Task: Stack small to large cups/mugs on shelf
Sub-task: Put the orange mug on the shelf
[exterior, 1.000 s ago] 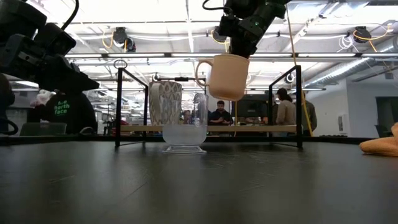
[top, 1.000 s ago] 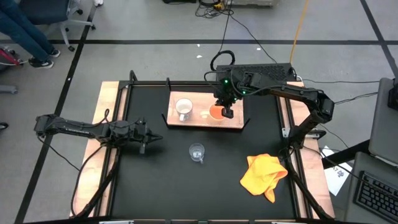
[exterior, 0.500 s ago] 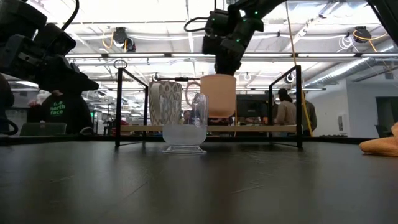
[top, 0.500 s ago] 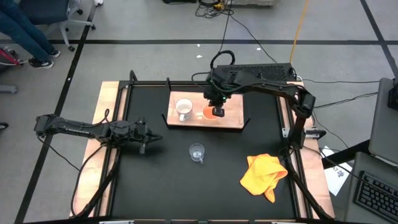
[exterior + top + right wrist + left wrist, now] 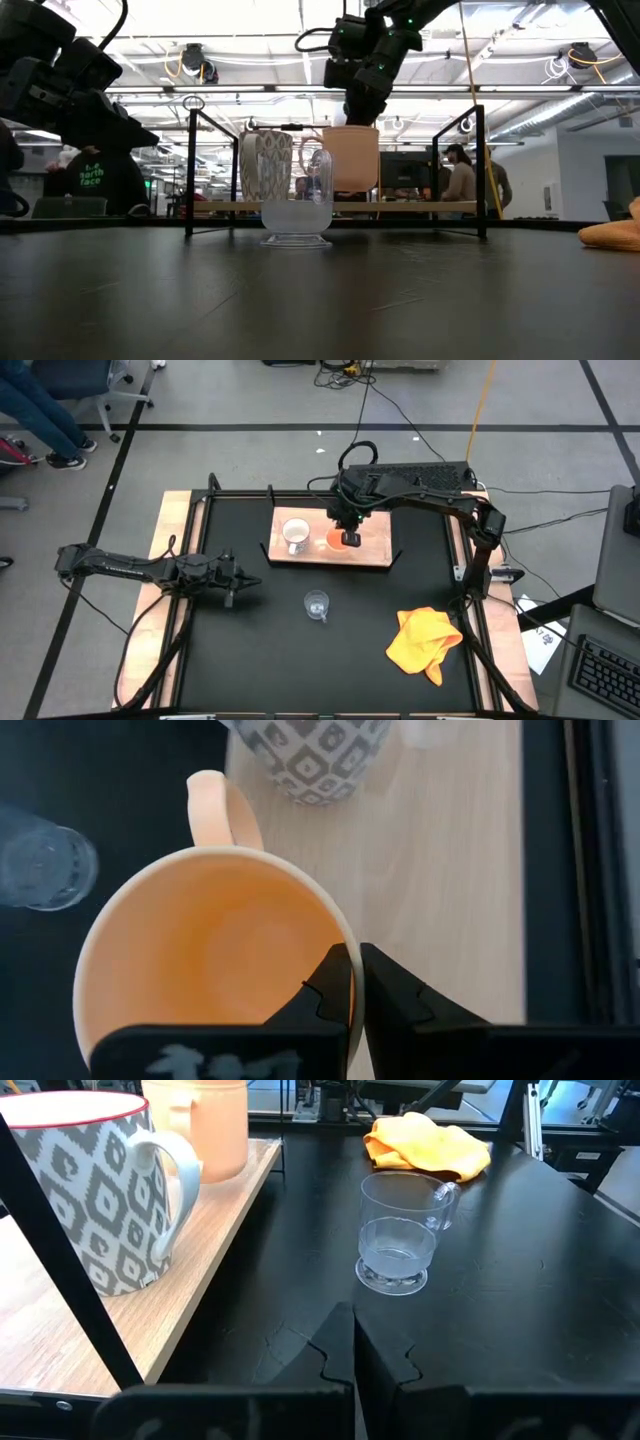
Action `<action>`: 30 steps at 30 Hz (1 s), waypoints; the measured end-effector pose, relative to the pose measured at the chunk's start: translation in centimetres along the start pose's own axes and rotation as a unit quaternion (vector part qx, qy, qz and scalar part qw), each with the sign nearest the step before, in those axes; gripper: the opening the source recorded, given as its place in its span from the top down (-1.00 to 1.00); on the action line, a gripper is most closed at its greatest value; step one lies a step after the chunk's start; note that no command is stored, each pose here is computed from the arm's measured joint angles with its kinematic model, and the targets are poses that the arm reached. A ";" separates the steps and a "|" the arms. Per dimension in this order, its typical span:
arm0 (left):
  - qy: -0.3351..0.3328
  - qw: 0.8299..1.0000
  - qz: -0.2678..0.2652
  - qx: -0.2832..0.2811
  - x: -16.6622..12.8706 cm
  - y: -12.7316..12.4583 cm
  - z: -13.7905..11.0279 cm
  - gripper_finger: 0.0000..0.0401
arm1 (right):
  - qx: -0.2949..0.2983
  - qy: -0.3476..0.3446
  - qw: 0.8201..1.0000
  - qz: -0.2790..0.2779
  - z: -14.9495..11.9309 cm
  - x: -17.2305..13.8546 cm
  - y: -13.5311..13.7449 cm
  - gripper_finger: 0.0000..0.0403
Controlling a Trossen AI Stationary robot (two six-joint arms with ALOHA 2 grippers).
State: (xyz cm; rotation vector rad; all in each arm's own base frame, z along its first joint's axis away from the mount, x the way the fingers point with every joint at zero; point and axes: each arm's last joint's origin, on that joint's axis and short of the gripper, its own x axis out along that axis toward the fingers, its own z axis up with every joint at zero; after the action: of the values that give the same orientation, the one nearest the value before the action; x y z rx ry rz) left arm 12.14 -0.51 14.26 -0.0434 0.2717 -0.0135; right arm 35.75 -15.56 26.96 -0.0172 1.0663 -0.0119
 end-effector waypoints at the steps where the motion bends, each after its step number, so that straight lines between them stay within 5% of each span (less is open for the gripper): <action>1: 0.000 1.000 0.000 0.000 0.0 0.0 0.0 1.00 | 0.000 0.000 1.000 -0.002 0.0 0.0 0.0 0.98; 30: 0.000 1.000 0.000 0.000 0.0 0.0 0.0 1.00 | 0.041 -0.005 0.999 -0.003 -0.5 0.9 -0.1 0.98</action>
State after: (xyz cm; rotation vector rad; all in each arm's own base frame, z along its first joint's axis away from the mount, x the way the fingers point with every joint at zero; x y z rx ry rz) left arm 12.14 -0.51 14.26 -0.0427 0.2725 -0.0144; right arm 35.79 -15.65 25.90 0.0538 1.0547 -0.0608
